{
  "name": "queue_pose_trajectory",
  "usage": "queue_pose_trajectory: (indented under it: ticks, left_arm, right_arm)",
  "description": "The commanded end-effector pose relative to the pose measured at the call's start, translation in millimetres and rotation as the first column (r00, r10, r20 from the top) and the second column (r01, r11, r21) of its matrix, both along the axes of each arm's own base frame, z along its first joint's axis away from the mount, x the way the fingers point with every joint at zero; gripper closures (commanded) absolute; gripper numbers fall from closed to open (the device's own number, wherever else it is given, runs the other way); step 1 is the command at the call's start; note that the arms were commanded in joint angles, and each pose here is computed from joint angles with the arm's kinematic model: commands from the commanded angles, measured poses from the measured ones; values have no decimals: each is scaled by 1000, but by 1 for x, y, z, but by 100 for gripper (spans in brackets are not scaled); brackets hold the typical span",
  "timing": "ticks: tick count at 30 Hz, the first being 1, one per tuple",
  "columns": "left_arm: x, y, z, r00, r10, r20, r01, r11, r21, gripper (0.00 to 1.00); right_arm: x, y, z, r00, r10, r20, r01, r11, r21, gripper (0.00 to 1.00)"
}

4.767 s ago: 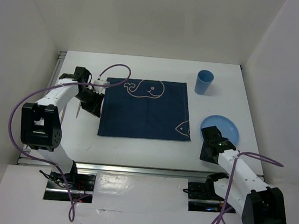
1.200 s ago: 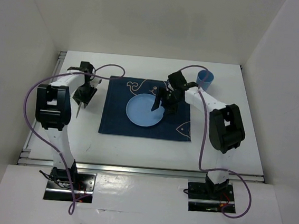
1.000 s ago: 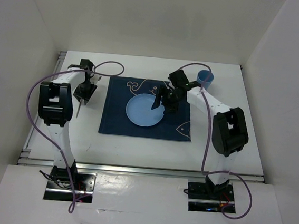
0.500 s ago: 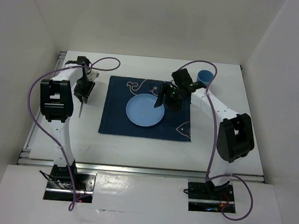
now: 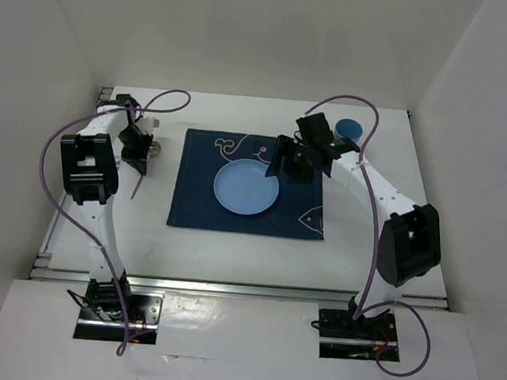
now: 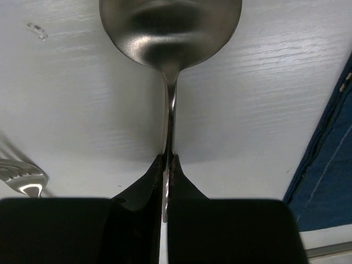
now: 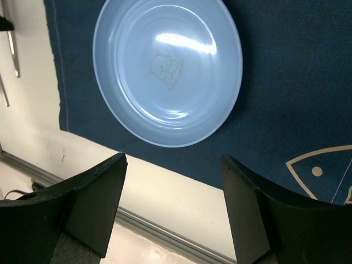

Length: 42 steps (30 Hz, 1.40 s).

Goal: Set the dinner table for one person

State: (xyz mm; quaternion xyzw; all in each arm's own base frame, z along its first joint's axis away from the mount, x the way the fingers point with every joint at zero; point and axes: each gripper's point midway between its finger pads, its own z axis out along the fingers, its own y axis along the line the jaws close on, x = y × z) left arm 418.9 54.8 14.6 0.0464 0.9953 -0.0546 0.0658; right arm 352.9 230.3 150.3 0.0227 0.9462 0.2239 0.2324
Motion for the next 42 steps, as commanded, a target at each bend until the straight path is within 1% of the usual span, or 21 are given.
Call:
queue_pose_trajectory:
  ticks: [1, 3, 6, 7, 9, 10, 12, 13, 14, 17, 18, 21, 22, 23, 24, 26, 27, 29, 30, 35, 42]
  left_arm:
    - [-13, -31, -27, 996, 64, -69, -77, 973, -217, 100]
    - [-5, -32, -5, 993, 116, -5, -112, 952, -285, 100]
    - [-4, -39, 14, 988, 146, 40, -126, 939, -318, 100]
    - [3, -40, 31, 981, 174, 90, -136, 935, -329, 100]
    - [0, -46, 40, 974, 200, 105, -151, 921, -358, 100]
    - [1, -47, 45, 970, 212, 118, -157, 920, -360, 100]
    - [2, -51, 65, 959, 238, 151, -164, 907, -388, 100]
    - [3, -56, 74, 958, 234, 167, -148, 899, -411, 100]
    - [0, -59, 85, 953, 239, 188, -141, 894, -425, 100]
    - [-8, -64, 98, 944, 252, 215, -134, 884, -448, 100]
    - [-7, -64, 111, 931, 249, 268, -110, 889, -444, 100]
    - [-14, -77, 124, 915, 279, 293, -106, 864, -492, 100]
    - [-17, -86, 141, 902, 288, 323, -91, 856, -510, 100]
    - [-22, -93, 142, 901, 291, 322, -85, 847, -525, 100]
    - [-22, -94, 148, 891, 300, 341, -81, 844, -529, 100]
    - [-23, -106, 173, 862, 299, 410, -36, 842, -539, 100]
    - [-26, -107, 174, 855, 309, 416, -38, 838, -544, 100]
    - [-28, -113, 188, 839, 320, 440, -25, 831, -556, 100]
    - [-28, -112, 188, 837, 323, 442, -31, 834, -551, 100]
    - [-31, -129, 189, 852, 302, 428, -8, 824, -567, 100]
    - [-33, -133, 190, 850, 294, 437, 6, 825, -566, 100]
  right_arm:
    - [-2, 13, 32, 992, 73, 103, -79, 996, 52, 23]
    - [-6, 18, 40, 983, 95, 157, -108, 991, 77, 23]
    - [-18, 26, 42, 973, 122, 197, -144, 985, 99, 23]
    - [-17, 33, 43, 966, 132, 223, -160, 981, 109, 23]
    - [-24, 43, 45, 956, 156, 247, -189, 975, 118, 23]
    - [-22, 49, 59, 939, 153, 306, -202, 970, 134, 23]
    - [-37, 69, 60, 915, 193, 355, -256, 956, 141, 23]
    - [-34, 80, 73, 886, 184, 426, -276, 947, 164, 23]
    - [-45, 92, 71, 871, 206, 446, -308, 937, 168, 23]
    - [-52, 124, 84, 823, 213, 527, -371, 904, 213, 23]
    - [-55, 134, 83, 813, 228, 535, -395, 892, 221, 23]
    - [-52, 168, 88, 805, 250, 538, -454, 844, 286, 23]
    - [-51, 183, 75, 807, 275, 523, -475, 829, 297, 25]
    - [-56, 194, 74, 802, 298, 518, -503, 805, 315, 25]
    - [-50, 203, 82, 790, 295, 538, -517, 792, 324, 25]
    - [-44, 220, 74, 781, 301, 547, -530, 782, 327, 25]
    - [-46, 231, 84, 755, 321, 571, -567, 756, 325, 25]
    - [-40, 244, 76, 740, 340, 580, -584, 753, 304, 25]
    - [-35, 250, 85, 725, 334, 602, -593, 747, 300, 25]
    - [-36, 271, 64, 710, 386, 589, -640, 703, 310, 25]
    - [-26, 289, 43, 733, 401, 549, -633, 698, 336, 28]
